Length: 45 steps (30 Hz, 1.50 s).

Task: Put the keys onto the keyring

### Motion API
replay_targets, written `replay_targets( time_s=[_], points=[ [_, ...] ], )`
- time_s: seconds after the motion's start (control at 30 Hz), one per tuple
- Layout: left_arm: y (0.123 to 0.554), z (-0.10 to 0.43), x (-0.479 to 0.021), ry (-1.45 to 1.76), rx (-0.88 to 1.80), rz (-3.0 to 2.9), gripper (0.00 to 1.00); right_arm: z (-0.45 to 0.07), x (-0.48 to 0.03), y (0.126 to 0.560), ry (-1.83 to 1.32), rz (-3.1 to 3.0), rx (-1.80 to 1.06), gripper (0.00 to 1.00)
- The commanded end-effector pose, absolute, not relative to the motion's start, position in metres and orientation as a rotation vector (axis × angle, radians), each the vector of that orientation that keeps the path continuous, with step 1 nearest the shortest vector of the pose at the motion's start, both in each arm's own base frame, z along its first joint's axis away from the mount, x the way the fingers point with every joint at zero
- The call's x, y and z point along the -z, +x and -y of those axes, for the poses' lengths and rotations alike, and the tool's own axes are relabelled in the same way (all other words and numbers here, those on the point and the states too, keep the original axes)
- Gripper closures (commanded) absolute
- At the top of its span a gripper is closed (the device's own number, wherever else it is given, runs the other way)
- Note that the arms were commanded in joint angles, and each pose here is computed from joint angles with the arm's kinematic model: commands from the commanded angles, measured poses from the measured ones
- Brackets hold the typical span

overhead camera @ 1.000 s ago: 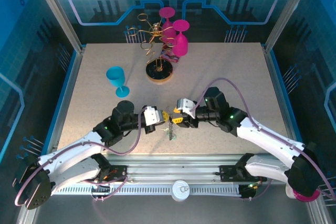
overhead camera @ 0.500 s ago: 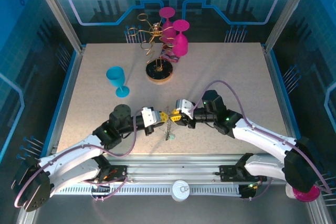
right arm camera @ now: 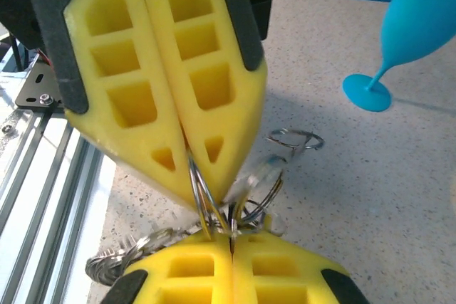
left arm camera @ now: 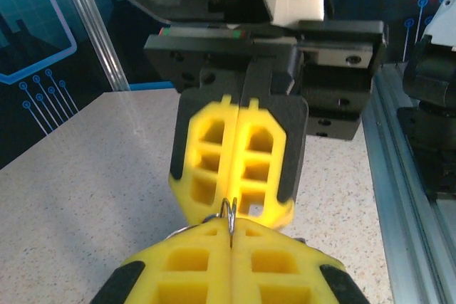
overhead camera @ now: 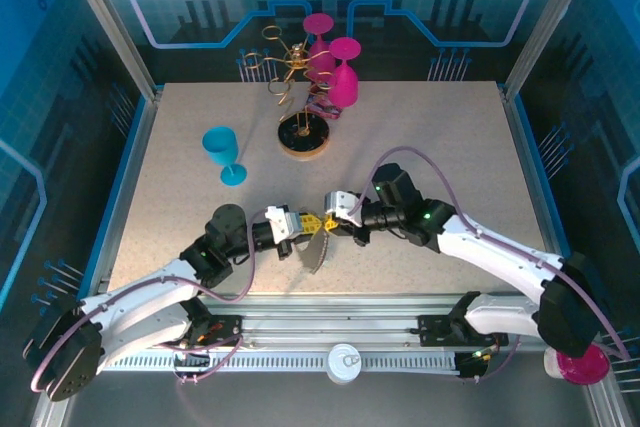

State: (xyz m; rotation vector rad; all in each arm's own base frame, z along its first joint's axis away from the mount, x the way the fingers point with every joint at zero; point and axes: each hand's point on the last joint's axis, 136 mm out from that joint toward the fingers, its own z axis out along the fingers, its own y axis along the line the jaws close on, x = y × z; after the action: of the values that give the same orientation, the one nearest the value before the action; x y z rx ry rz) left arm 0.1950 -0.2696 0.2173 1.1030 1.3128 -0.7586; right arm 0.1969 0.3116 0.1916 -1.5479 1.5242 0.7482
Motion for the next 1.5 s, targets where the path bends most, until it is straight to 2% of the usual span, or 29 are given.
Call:
replay_targets(
  time_s=[0.0,0.07,0.23,0.33,0.63,1.17,1.3,1.4,1.47],
  points=[
    [0.189,0.274,-0.254,1.069,0.804,-1.160,1.00,-0.326,-0.193,0.179,-1.632,-1.494,-0.822,1.00],
    [0.191,0.274,-0.252,1.067,0.792,-1.167,1.00,-0.325,-0.200,0.183,-1.591,-1.499,-0.818,1.00],
    [0.193,0.272,-0.246,1.077,0.763,-1.185,1.00,-0.301,-0.221,0.199,-1.419,-1.501,-0.797,0.76],
    [0.194,0.272,-0.242,1.084,0.757,-1.195,1.00,-0.287,-0.232,0.200,-1.369,-1.482,-0.805,0.73],
    [0.195,0.274,-0.242,1.090,0.760,-1.195,1.00,-0.295,-0.245,0.188,-1.401,-1.393,-0.895,0.77],
    [0.195,0.279,-0.244,1.092,0.789,-1.175,1.00,-0.307,-0.225,0.191,-1.482,-1.424,-0.870,0.76],
    [0.195,0.280,-0.244,1.092,0.794,-1.171,1.00,-0.309,-0.221,0.192,-1.502,-1.430,-0.861,0.85],
    [0.197,0.280,-0.244,1.092,0.790,-1.173,1.00,-0.309,-0.223,0.194,-1.508,-1.429,-0.844,0.98],
    [0.200,0.279,-0.242,1.083,0.776,-1.189,1.00,-0.307,-0.222,0.194,-1.528,-1.435,-0.823,1.00]
  ],
)
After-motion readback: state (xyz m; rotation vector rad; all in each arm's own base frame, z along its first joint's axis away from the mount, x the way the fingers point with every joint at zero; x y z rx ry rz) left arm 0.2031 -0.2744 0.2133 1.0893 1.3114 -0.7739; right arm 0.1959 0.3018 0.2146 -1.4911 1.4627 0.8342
